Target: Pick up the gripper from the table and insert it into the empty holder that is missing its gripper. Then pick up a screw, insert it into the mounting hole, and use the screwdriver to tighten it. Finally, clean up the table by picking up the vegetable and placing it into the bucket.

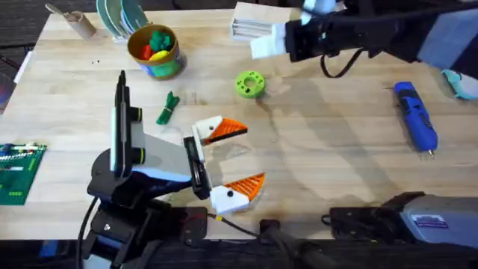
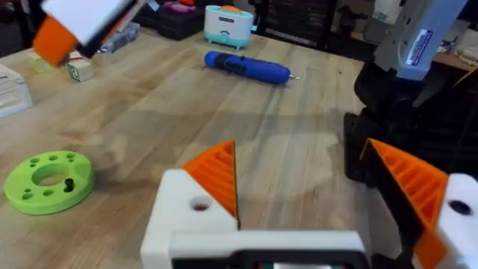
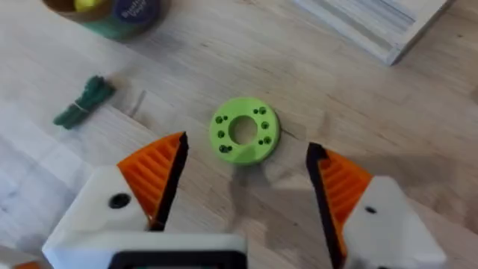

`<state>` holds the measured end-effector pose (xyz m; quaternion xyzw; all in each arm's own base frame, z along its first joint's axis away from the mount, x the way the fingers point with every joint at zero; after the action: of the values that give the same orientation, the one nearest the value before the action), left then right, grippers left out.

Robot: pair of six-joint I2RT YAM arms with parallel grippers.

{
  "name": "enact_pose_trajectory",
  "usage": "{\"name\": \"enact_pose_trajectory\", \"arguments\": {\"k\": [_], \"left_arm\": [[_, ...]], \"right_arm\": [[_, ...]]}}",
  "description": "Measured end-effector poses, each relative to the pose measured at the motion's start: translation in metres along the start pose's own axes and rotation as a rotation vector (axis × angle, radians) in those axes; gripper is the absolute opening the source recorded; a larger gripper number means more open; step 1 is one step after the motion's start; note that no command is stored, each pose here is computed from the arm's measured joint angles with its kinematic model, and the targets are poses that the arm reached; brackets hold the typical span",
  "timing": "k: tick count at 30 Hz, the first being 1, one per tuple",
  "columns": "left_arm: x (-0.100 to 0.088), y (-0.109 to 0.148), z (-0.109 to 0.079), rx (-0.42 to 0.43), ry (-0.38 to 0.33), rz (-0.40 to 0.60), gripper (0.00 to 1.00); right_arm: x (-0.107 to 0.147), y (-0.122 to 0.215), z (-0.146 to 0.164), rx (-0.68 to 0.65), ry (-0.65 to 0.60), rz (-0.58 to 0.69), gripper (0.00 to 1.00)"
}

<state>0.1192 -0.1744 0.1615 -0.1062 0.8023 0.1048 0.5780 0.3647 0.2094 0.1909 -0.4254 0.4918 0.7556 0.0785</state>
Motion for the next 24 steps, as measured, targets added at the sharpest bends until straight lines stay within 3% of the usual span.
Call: {"name": "enact_pose_trajectory", "arguments": {"k": [5,9,17,24], "left_arm": [[0.0,0.0,0.0,0.0,0.0,0.0,0.993],[0.0,0.0,0.0,0.0,0.0,0.0,0.993],[0.0,0.0,0.0,0.0,0.0,0.0,0.993],[0.0,0.0,0.0,0.0,0.0,0.0,0.993]], "right_arm": [[0.019,-0.01,0.013,0.049,0.166,0.084,0.992],[0.032,-0.022,0.026,0.04,0.229,0.138,0.993],[0.04,-0.032,0.025,0.059,0.151,0.168,0.994],[0.076,-0.045,0.02,0.071,0.091,0.401,0.993]]}}
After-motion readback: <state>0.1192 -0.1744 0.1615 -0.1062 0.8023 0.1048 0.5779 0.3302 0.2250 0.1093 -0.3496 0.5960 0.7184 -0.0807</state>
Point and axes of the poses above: each hand's point on the last joint's axis, 136 mm out from that joint toward the fingers, its own y axis back along the fingers, its own z axis along the line the jaws close on, x = y × z, the point moved 1 cm from there along y, back along the fingers, and after that the axes turned 9 degrees about y, right-handed, at the moved point
